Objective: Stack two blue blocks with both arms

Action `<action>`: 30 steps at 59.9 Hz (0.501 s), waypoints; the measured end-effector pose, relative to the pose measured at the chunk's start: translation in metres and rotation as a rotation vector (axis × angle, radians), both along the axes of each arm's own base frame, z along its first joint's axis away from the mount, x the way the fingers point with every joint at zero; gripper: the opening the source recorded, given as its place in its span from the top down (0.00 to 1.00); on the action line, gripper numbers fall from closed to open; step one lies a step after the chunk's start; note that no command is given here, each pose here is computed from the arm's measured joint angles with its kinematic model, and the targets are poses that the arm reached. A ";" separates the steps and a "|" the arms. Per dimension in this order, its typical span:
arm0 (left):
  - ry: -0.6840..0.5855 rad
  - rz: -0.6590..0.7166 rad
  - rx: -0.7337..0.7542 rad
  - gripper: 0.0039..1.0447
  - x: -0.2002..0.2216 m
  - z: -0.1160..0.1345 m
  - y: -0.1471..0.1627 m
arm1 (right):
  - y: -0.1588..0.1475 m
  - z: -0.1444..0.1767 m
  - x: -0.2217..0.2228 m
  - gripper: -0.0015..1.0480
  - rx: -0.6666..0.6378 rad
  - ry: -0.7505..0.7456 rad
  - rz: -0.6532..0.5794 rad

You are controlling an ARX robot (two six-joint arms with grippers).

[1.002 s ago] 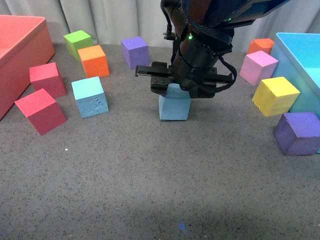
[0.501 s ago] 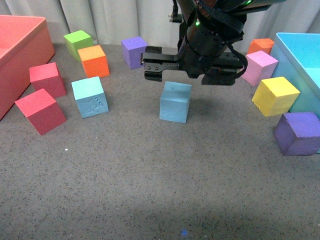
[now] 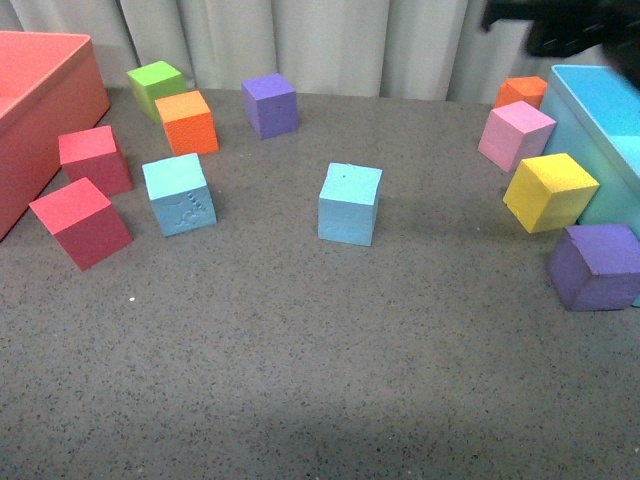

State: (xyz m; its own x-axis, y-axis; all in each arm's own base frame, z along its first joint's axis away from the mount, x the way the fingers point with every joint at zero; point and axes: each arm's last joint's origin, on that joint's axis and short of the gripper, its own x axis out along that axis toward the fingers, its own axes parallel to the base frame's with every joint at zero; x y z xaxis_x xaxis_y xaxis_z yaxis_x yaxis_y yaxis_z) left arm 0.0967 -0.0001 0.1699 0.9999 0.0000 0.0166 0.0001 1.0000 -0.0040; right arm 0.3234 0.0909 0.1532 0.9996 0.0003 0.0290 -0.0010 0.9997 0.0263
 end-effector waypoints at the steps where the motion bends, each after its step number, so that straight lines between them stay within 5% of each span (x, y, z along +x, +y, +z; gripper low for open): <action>1: 0.000 0.000 0.000 0.06 0.000 0.000 0.000 | -0.005 0.002 -0.006 0.72 -0.001 -0.007 -0.004; 10: 0.000 0.000 0.000 0.06 0.000 0.000 0.000 | -0.034 -0.006 -0.050 0.99 -0.031 0.048 0.003; 30: 0.000 0.000 0.000 0.06 0.000 0.000 0.000 | -0.068 0.007 -0.116 0.99 -0.029 0.048 0.000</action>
State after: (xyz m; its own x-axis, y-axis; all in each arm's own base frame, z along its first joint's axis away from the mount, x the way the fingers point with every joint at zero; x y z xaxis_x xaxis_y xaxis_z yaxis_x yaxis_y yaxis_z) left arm 0.0967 -0.0002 0.1699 0.9999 -0.0004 0.0166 0.0004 1.0000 -0.0040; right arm 0.2079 0.0227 0.1603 0.9998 0.0000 -0.0195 0.0000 1.0000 -0.0023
